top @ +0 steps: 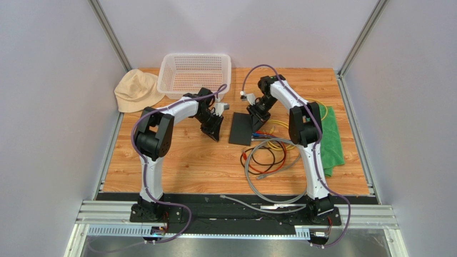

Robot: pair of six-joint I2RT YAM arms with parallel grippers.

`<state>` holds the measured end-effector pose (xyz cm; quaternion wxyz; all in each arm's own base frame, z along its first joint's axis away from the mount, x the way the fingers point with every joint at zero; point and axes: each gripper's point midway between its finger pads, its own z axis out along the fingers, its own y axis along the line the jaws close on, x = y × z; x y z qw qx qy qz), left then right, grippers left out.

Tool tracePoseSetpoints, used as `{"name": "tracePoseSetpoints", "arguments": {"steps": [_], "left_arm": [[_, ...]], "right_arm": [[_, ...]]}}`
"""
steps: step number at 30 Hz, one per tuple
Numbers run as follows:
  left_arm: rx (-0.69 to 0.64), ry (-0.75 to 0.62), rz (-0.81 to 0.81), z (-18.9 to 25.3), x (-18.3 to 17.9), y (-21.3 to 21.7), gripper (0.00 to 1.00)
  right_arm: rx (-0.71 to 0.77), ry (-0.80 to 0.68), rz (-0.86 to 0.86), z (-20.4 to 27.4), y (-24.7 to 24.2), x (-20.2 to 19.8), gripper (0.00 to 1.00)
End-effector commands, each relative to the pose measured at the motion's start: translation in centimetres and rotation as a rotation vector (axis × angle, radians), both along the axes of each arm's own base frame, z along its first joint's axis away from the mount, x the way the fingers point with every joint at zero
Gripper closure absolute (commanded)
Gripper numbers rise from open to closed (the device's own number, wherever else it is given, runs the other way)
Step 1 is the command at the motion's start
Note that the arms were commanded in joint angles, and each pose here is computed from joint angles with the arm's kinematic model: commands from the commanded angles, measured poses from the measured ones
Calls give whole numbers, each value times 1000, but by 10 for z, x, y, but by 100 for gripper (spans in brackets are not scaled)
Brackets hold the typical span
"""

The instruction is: Pull the plug from the switch port

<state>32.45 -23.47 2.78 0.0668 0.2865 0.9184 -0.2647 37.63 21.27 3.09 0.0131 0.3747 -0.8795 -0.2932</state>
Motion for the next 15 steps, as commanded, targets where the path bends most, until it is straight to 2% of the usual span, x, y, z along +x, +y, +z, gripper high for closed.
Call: {"name": "tracePoseSetpoints", "arguments": {"steps": [1, 4, 8, 9, 11, 15], "left_arm": [[2, -27, -15, 3, 5, 1, 77], [-33, -75, -5, 21, 13, -5, 79], [-213, -169, -21, 75, 12, -24, 85], [-262, -175, -42, 80, 7, -30, 92], [-281, -199, -49, 89, 5, -32, 98], [-309, -213, -58, 86, 5, -38, 100]], "right_arm": [[-69, 79, 92, 16, -36, -31, 100], [-56, 133, 82, 15, -28, -40, 100], [-6, 245, -7, 17, -13, -54, 100], [-1, 291, -41, 17, -9, -61, 100], [25, 313, -41, 19, 3, -70, 100], [72, 355, -40, 26, 28, -82, 100]]}}
